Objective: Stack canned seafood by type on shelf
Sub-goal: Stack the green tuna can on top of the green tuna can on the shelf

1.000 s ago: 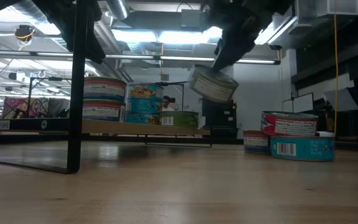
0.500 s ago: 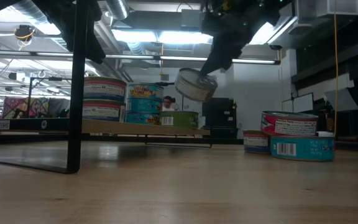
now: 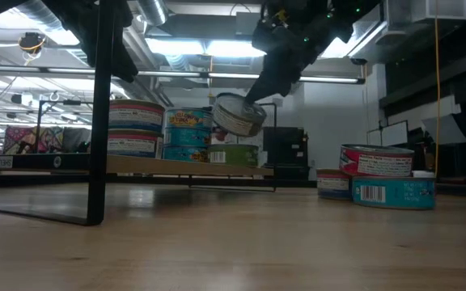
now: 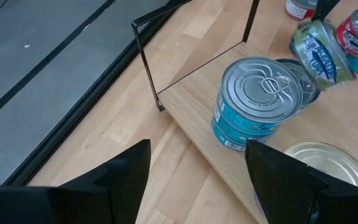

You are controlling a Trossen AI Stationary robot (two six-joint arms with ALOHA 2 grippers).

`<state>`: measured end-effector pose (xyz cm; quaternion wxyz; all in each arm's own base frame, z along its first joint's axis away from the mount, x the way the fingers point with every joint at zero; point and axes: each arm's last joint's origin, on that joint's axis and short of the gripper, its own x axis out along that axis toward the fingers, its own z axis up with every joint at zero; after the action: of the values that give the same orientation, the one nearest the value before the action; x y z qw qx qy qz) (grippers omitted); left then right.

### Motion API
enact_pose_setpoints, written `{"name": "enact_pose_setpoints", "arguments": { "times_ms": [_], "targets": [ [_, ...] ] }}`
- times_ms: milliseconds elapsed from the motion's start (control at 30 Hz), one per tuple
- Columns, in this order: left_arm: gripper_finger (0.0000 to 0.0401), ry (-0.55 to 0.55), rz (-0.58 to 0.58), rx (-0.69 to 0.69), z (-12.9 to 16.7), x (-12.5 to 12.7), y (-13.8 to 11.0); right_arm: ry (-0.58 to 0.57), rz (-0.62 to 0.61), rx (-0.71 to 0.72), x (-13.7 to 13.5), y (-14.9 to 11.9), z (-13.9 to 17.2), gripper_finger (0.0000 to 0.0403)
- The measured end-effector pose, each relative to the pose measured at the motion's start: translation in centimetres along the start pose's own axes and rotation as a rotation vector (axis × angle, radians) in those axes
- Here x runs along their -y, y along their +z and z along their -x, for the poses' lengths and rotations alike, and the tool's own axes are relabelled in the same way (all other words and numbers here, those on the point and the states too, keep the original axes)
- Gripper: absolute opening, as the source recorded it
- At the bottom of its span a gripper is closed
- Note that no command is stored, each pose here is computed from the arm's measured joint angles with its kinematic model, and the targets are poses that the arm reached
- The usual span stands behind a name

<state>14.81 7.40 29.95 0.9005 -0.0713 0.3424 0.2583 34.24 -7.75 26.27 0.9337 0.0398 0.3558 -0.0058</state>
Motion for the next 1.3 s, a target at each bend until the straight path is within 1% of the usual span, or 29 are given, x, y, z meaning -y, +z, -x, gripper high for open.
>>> {"name": "enact_pose_setpoints", "arguments": {
  "times_ms": [367,867,1033,1300],
  "targets": [
    [0.0258,0.000,0.000,-0.001,0.0,0.0,0.0,-0.025,-0.004,-0.024,0.3,-0.5,-1.5,0.0000],
    [0.0258,0.000,0.000,-0.002,0.0,0.0,0.0,-0.037,-0.003,-0.026,0.4,-0.6,-2.0,0.0001],
    [0.0258,0.000,0.000,-0.002,0.0,0.0,0.0,-0.094,0.001,-0.023,0.5,-0.5,-2.0,0.0012],
    [0.0258,0.000,0.000,-0.002,0.0,0.0,0.0,-0.095,0.002,-0.018,0.5,-0.4,-2.0,0.0055]
  ]
}}
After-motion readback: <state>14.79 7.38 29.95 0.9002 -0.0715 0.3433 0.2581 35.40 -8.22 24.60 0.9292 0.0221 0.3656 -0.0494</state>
